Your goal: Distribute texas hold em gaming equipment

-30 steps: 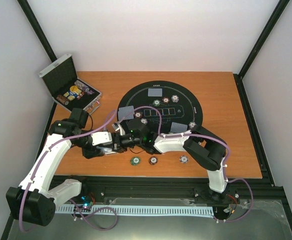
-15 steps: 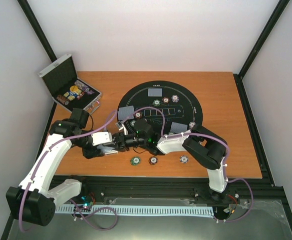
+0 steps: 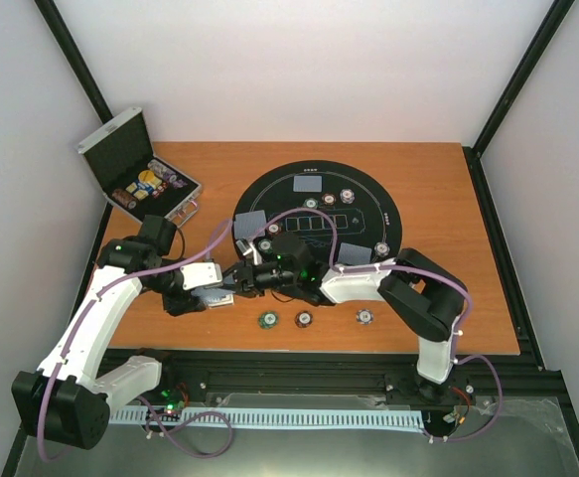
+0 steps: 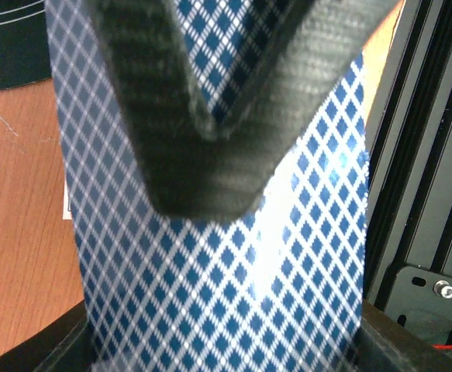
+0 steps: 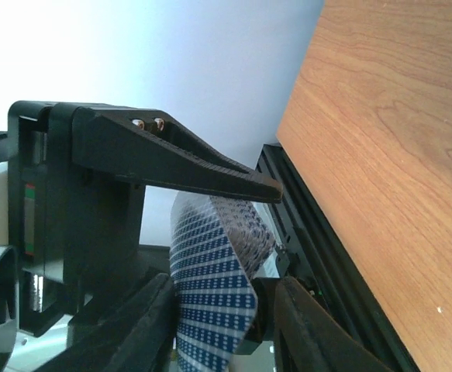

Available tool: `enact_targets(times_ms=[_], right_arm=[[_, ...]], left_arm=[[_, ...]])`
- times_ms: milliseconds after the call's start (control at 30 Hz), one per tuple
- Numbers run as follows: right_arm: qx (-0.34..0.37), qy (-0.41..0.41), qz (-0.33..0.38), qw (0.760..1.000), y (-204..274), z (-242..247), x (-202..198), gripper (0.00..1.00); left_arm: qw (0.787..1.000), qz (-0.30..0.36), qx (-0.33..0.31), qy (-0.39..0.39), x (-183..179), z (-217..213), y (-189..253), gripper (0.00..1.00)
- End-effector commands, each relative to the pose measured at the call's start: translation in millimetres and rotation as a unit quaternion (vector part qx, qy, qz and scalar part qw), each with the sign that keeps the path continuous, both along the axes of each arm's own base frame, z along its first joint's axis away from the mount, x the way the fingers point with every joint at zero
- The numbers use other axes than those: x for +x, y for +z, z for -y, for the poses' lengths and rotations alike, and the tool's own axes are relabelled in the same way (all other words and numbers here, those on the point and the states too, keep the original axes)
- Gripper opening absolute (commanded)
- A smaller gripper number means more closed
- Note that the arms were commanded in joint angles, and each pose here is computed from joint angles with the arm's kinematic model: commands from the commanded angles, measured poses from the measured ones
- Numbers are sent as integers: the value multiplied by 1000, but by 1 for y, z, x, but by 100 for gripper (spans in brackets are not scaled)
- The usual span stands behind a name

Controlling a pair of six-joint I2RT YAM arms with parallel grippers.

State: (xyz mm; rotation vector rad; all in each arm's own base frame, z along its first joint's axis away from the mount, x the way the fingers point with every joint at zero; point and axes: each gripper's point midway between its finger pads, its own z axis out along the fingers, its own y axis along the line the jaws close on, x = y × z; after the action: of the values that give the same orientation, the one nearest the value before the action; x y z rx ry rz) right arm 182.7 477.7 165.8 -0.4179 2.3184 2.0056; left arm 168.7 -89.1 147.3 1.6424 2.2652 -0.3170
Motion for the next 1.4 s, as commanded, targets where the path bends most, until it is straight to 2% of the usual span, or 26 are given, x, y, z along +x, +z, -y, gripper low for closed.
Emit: enact_targets(times_ms=[0, 200, 367, 500, 633, 733, 967, 1067, 1200, 1367], right_arm=[[-74, -31, -10, 997, -33, 21, 10, 30], [-72, -40, -2, 997, -22, 29, 14, 12], [-79, -48, 8, 996, -14, 38, 23, 9], [-87, -66, 17, 994, -8, 58, 48, 6], [-111, -97, 35, 988, -1, 90, 98, 6], [-135, -129, 47, 981, 0, 121, 150, 6], [-206, -192, 49, 958, -22, 182, 281, 5], [-222, -215, 36, 950, -40, 201, 325, 4], [-243, -232, 15, 942, -75, 215, 361, 4], [-261, -240, 11, 935, -92, 218, 378, 6]], left_arm=[[999, 30, -18, -5, 4, 5, 19, 1], [999, 31, -17, -5, 4, 4, 18, 1], [999, 31, -14, -4, 4, 3, 17, 1], [999, 30, -14, -5, 4, 4, 18, 1], [999, 29, -13, -5, 4, 3, 19, 1], [999, 29, -15, -5, 4, 4, 20, 1], [1000, 22, -21, -1, 5, 6, 20, 1], [1000, 20, -20, 0, 5, 6, 20, 1], [1000, 18, -17, 0, 4, 5, 20, 1], [1000, 18, -17, -1, 4, 5, 20, 1]])
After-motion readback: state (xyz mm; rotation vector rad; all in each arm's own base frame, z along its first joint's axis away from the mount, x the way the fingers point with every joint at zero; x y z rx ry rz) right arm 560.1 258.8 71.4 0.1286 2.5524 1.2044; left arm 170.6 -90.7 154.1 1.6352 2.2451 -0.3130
